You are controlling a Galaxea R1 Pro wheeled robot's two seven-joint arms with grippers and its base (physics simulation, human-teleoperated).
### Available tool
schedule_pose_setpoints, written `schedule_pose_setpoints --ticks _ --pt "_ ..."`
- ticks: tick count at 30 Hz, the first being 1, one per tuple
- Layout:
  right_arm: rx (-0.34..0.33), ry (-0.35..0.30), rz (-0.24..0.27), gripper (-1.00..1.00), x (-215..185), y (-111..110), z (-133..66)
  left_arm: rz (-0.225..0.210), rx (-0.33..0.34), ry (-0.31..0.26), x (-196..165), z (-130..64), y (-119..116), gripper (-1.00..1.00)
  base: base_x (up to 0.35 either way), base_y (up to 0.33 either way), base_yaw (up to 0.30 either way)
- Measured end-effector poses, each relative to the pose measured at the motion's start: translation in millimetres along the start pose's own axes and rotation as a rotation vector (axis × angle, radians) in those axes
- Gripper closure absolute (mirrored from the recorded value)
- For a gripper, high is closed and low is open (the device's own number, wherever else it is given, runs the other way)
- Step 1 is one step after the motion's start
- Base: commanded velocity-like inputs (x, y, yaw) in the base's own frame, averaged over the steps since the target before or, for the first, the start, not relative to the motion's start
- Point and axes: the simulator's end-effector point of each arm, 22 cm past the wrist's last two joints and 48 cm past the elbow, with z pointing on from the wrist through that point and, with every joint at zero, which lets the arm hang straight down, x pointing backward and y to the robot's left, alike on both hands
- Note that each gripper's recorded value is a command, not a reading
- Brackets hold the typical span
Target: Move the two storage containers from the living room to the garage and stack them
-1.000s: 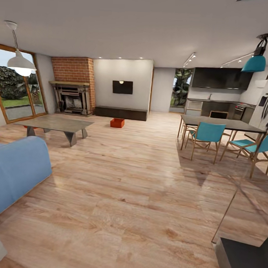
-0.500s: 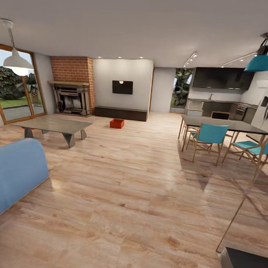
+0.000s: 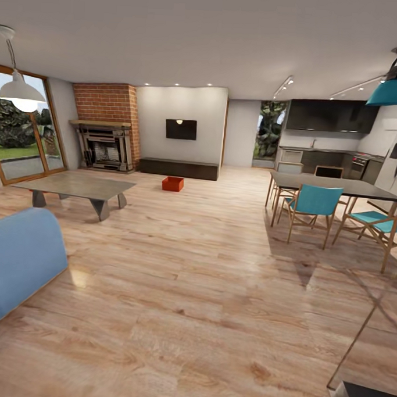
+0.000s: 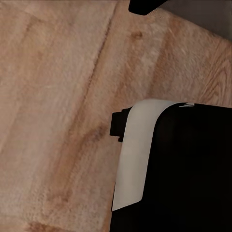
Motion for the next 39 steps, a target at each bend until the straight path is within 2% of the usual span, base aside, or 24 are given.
schedule_pose_setpoints --ticks 39 --pt "0.0 0.0 -0.002 -1.0 0.0 0.0 0.0 0.0 0.0 0.001 0.2 0.0 -0.1 -1.0 0.182 0.0 0.0"
